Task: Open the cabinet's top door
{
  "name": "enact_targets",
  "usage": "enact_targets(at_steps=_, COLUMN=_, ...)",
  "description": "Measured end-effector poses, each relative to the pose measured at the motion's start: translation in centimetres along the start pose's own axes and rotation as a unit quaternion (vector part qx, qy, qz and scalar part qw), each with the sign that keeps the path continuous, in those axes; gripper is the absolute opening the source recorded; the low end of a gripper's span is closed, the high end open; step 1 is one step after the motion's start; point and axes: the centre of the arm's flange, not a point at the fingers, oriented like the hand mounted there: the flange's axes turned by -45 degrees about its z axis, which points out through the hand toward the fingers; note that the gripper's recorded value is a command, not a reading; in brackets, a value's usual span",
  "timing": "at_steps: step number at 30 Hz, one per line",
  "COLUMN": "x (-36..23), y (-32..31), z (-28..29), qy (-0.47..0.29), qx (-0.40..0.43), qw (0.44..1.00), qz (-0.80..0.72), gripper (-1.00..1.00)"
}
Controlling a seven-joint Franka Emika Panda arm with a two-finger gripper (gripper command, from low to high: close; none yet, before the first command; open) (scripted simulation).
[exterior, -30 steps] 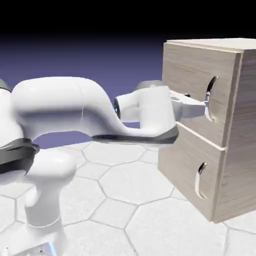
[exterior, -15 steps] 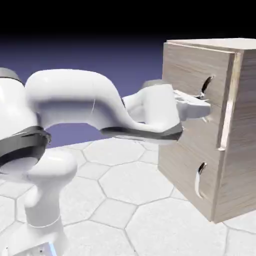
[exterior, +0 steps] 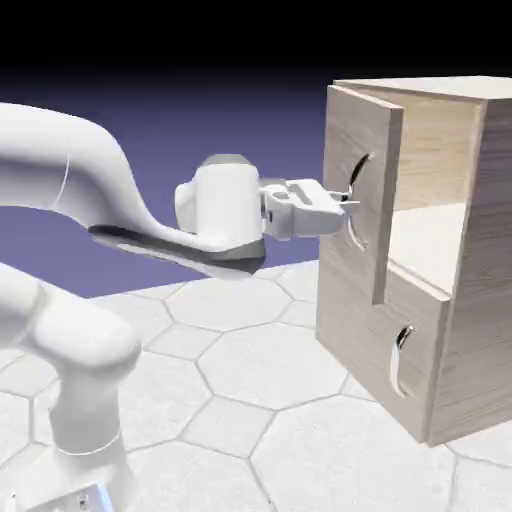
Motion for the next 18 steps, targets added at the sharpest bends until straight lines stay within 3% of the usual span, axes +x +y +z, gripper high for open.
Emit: enact_targets(at_steps=18, x=0.0, y=-6.2, z=-10.5, qy=0.0, qx=-0.153, qw=0.988, qz=0.001, gripper=-1.0)
